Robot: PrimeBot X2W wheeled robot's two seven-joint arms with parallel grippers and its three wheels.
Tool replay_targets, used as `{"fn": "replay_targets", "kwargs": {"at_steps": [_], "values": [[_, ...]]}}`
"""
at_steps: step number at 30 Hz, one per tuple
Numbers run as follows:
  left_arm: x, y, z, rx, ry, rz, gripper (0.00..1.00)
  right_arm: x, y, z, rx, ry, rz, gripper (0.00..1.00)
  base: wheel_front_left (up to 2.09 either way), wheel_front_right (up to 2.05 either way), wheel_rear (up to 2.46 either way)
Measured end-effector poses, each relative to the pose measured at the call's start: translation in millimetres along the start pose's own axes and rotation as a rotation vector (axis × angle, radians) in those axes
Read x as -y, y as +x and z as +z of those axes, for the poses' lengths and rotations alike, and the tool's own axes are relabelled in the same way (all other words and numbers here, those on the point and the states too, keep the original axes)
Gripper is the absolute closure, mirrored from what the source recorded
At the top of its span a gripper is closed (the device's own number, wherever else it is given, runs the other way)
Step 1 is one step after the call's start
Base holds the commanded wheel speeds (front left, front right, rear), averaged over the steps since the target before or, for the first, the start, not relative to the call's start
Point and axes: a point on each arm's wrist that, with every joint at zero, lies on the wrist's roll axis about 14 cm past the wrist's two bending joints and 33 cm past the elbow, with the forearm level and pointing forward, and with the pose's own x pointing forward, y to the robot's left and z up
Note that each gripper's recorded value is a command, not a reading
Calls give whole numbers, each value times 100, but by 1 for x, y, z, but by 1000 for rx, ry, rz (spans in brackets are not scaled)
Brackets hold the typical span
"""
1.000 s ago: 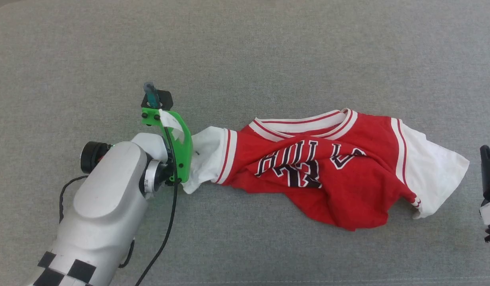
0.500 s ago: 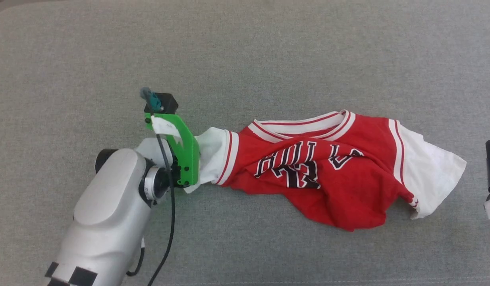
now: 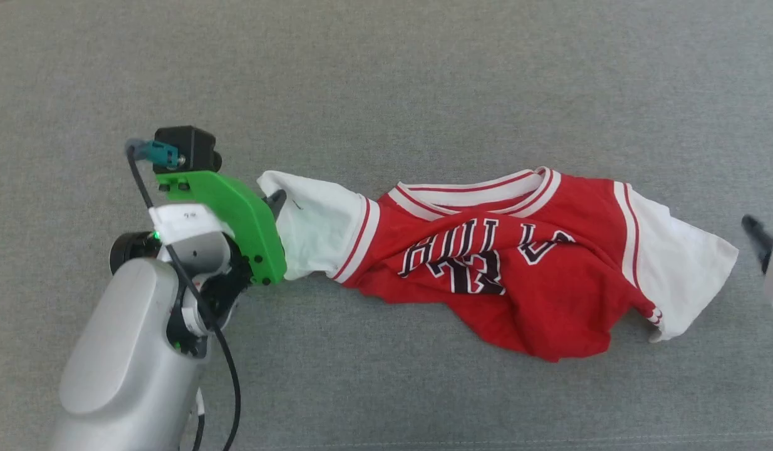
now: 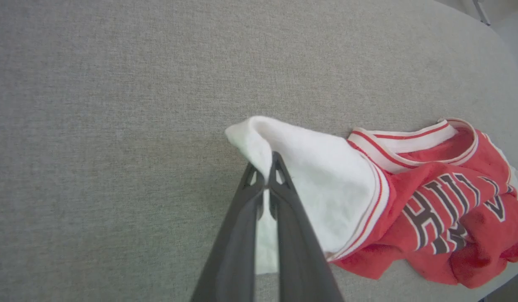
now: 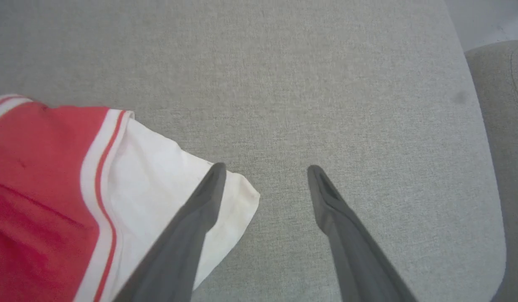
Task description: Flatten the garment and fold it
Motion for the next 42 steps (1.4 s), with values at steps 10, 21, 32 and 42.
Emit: {"fn": "replay_targets", "kwargs": {"at_steps": [10, 21, 32, 42], "values": [[-9, -3, -17, -6, -42, 16, 100, -31, 34, -60, -280, -141, 56, 0, 0, 0, 0], [-22, -1, -26, -15, -63, 48, 100, -40, 44, -62, -305, -171, 96, 100, 0, 0, 0], [-19, -19, -19, 51, -82, 47, 100, -44, 15, 7, 11, -18, 155, 100, 0, 0, 0], [-18, -63, -3, 206, -108, 73, 100, -66, -67, 52, 302, 173, 329, 100, 0, 0, 0]]}}
